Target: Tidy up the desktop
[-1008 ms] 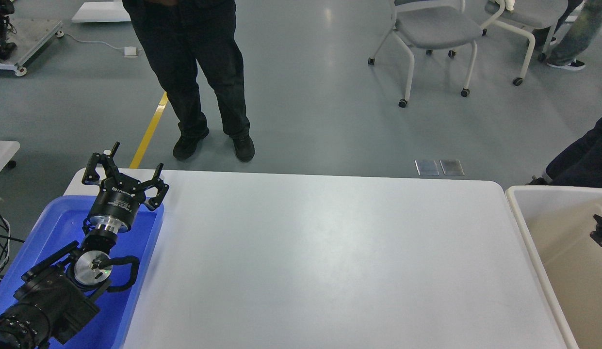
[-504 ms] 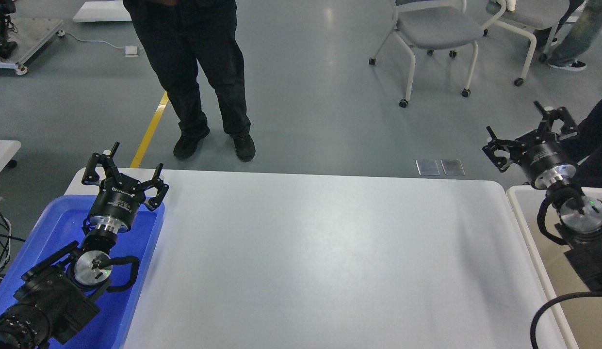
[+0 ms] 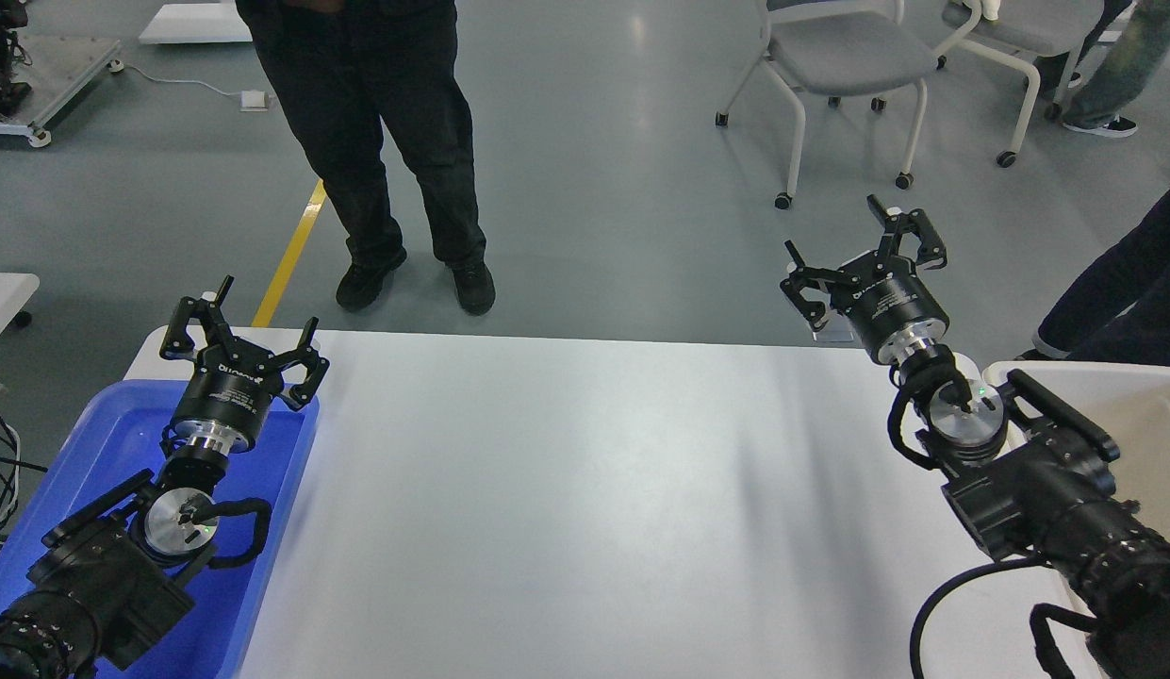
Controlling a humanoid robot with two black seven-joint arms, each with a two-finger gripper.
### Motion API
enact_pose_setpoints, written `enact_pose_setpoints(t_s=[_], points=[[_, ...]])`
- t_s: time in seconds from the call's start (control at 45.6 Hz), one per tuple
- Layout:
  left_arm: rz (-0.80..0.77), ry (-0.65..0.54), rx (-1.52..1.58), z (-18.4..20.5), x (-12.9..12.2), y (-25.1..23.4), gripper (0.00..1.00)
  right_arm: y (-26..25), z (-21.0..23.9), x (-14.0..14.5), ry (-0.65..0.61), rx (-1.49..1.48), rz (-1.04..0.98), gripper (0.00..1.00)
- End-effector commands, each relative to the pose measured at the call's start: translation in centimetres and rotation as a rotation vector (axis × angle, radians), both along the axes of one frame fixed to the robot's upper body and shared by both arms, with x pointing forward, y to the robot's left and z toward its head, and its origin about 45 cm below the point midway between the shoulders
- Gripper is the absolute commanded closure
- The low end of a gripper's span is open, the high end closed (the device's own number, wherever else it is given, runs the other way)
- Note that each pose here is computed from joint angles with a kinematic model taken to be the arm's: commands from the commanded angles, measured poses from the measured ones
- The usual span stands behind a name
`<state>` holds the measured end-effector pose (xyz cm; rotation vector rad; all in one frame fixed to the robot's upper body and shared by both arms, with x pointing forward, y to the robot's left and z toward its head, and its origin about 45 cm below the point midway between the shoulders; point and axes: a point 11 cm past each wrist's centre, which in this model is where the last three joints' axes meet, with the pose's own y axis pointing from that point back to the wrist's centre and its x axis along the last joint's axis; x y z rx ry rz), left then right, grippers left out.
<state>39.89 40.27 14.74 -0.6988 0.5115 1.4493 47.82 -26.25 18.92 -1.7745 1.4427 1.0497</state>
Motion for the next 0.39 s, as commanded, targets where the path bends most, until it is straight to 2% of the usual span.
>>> enact_pose_setpoints(t_s=[0.0, 0.373], points=[[0.000, -0.001, 0.000, 0.0, 0.0, 0.0, 0.00, 5.4, -1.8, -0.9, 0.035, 0.075, 0.067, 0.00], [0.001, 0.001, 0.000, 0.0, 0.0, 0.0, 0.00, 5.1, -4.8, -2.6, 0.095, 0.076, 0.055, 0.00]])
